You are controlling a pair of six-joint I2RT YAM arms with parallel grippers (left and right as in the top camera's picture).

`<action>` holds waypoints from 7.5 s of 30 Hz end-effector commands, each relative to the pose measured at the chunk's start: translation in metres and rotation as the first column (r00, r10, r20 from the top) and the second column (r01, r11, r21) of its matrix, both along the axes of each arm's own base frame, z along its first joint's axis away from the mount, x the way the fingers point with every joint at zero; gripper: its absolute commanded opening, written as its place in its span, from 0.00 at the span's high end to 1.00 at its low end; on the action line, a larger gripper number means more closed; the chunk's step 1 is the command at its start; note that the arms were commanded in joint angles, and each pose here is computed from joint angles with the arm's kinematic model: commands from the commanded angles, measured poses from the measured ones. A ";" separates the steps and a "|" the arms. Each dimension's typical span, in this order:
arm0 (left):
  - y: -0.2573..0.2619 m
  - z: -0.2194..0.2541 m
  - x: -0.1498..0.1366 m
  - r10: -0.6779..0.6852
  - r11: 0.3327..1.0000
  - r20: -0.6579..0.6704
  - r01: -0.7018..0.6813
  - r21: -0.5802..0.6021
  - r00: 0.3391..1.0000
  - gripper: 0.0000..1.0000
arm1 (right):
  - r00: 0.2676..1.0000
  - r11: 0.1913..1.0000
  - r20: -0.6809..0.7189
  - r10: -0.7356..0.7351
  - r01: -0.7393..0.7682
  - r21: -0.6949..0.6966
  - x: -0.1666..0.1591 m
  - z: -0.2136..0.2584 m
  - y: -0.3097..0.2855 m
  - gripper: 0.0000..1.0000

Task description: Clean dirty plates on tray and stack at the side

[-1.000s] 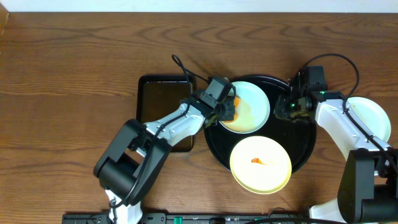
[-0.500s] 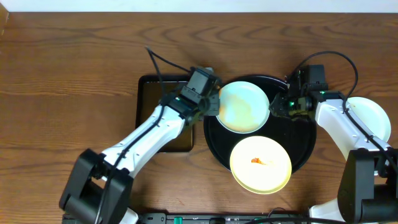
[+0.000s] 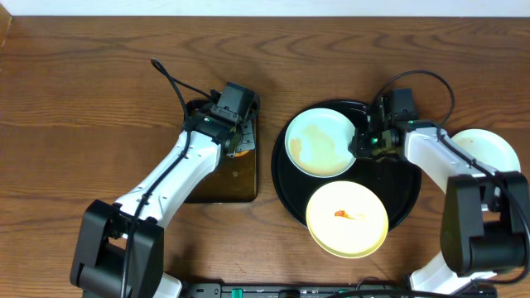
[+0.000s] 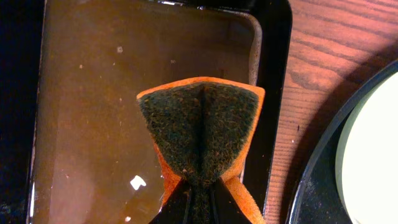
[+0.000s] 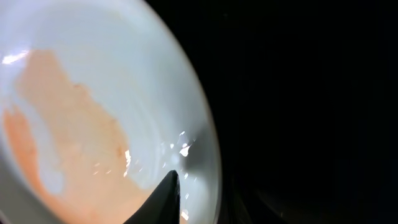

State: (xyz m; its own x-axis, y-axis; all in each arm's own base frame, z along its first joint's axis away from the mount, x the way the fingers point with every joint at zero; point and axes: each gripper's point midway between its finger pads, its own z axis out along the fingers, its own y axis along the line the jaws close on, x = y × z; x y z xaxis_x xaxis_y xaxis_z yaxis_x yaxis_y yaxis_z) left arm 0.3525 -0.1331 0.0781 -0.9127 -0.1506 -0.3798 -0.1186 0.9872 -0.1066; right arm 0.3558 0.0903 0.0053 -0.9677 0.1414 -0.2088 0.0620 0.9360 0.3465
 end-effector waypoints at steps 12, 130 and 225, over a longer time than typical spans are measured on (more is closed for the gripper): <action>0.005 0.002 -0.001 -0.010 1.000 0.006 0.010 0.026 1.000 0.92 | 1.000 0.984 0.011 0.014 -0.016 0.179 0.014 -0.005 0.028 0.99; 0.005 0.002 -0.002 -0.009 1.000 0.003 0.009 0.027 1.000 0.92 | 0.534 0.428 0.324 -0.781 0.835 -0.345 -0.088 0.108 -0.341 0.99; -0.214 -0.004 -0.078 -0.481 0.818 0.115 0.493 -0.296 0.869 0.92 | 0.995 0.995 -0.064 -0.080 0.083 0.047 -0.083 0.009 -0.025 0.99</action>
State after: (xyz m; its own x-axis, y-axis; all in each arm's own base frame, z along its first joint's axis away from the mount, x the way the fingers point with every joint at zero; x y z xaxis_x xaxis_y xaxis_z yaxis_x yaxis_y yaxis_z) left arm 0.2811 -0.3378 0.0893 -0.8632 0.2139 -0.4574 0.4104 0.8248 -0.3889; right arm 0.2755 0.0622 0.0180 -0.9613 0.2222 -0.1627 0.1453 0.9111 0.3858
